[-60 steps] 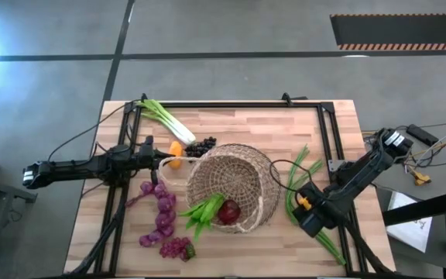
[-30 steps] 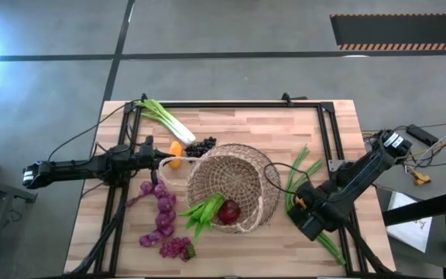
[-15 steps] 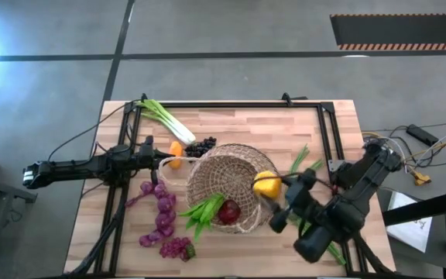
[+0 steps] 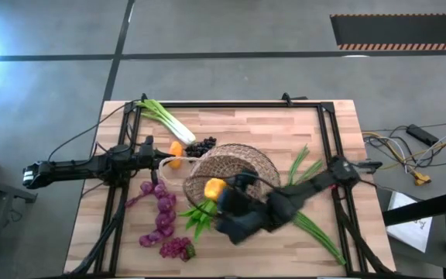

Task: Build produce basket
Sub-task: Put the bell pepper into the basket

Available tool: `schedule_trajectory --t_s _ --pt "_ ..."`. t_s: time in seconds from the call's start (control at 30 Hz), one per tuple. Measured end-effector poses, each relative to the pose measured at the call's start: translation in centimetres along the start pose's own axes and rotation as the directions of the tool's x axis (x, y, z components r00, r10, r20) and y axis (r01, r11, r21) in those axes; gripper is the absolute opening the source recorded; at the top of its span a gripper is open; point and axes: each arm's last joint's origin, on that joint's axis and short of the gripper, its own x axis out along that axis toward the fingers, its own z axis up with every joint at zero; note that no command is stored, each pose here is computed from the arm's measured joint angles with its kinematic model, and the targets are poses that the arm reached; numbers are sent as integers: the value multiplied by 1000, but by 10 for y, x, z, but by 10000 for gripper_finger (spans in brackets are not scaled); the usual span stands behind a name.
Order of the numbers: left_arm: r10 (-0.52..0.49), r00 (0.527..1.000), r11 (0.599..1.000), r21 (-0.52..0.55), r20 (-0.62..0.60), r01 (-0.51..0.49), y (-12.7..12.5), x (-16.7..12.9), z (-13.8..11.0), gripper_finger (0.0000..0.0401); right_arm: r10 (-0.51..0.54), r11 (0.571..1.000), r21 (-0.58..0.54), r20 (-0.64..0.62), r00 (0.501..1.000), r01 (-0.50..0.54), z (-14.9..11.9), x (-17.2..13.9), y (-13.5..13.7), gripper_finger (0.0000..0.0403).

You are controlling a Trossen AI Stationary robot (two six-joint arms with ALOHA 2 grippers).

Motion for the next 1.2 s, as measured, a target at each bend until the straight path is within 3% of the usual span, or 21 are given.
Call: schedule_trajectory --t_s 0.13,0.33,0.53,0.87,1.2 --pt "0 1000 1000 0 0 0 0 0 0 0 42 998 -52 -102 994 -47 6 40 -5 281" --pt "-1 1000 1000 0 0 1 0 0 0 0 -45 996 -86 -237 970 26 -2 81 -24 282" --pt "0 1000 1000 0 0 0 0 0 0 0 -87 991 -120 -292 953 53 -13 110 -20 288" --pt "0 1000 1000 0 0 0 0 0 0 0 -125 981 -188 -367 922 58 -37 144 -3 319" --pt "0 1000 1000 0 0 0 0 0 0 0 -106 985 -171 -430 896 35 -40 154 -12 345"
